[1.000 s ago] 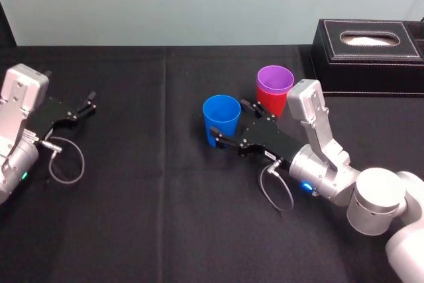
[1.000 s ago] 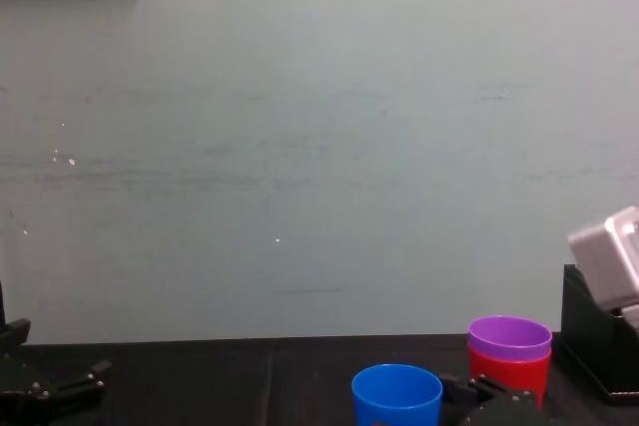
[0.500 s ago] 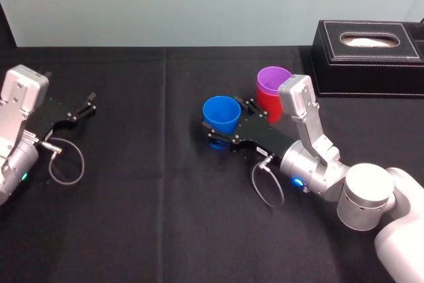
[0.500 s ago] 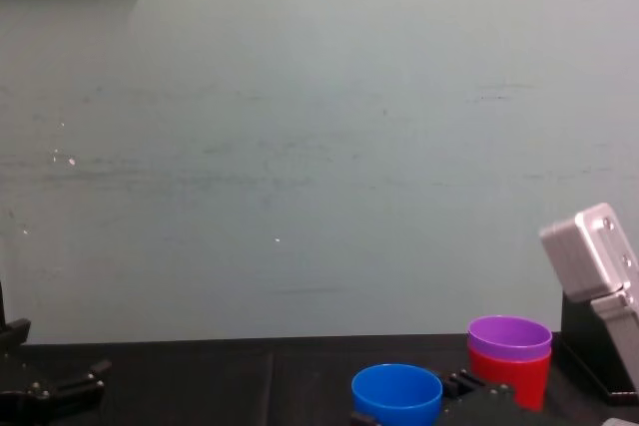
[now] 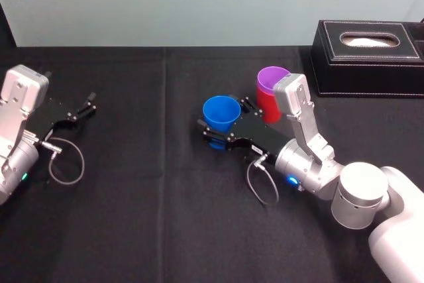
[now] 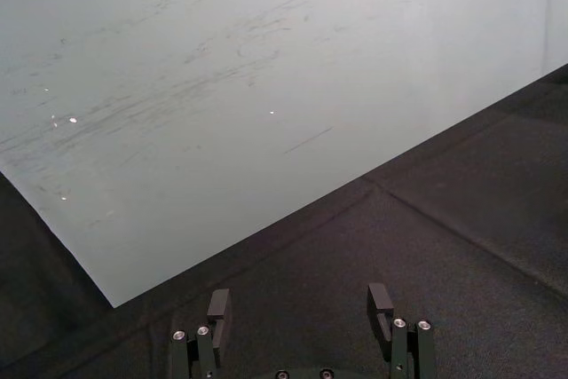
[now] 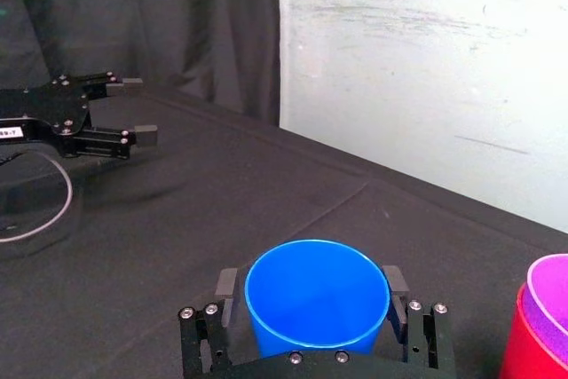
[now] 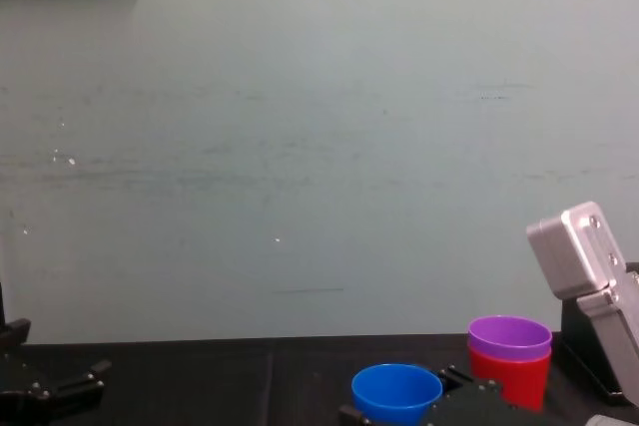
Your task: Stack the three plastic cups sequentially using one hand.
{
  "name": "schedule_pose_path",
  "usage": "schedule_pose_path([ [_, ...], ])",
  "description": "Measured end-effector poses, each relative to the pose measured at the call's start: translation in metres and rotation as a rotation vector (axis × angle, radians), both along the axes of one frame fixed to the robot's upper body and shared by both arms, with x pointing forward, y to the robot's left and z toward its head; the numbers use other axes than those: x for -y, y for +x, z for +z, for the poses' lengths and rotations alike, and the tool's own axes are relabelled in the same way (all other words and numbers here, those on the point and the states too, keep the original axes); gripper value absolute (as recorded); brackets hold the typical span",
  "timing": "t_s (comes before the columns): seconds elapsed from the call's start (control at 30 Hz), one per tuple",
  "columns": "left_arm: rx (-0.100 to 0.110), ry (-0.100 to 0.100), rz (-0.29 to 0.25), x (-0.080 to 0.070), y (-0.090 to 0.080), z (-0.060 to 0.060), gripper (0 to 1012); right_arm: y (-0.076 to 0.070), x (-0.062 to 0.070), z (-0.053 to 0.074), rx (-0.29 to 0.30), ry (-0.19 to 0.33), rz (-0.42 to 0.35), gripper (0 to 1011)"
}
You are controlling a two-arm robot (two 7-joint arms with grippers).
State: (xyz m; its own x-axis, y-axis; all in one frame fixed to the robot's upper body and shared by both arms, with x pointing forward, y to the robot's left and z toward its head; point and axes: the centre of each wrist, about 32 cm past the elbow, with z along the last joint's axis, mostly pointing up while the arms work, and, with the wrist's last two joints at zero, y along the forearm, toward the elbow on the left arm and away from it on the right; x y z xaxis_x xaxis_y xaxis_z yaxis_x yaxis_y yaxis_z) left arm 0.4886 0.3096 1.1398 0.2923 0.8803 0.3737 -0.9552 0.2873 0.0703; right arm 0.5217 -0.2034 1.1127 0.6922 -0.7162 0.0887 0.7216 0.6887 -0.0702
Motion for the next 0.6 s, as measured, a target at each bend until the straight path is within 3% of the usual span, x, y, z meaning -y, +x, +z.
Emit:
schedule_pose_path([
  [0.6,0.000,0.000,0.000,0.0000,0.0000,0.0000,1004,0.0000,-0.0002,-0.0019,0.004,0.010,-0.007,1002],
])
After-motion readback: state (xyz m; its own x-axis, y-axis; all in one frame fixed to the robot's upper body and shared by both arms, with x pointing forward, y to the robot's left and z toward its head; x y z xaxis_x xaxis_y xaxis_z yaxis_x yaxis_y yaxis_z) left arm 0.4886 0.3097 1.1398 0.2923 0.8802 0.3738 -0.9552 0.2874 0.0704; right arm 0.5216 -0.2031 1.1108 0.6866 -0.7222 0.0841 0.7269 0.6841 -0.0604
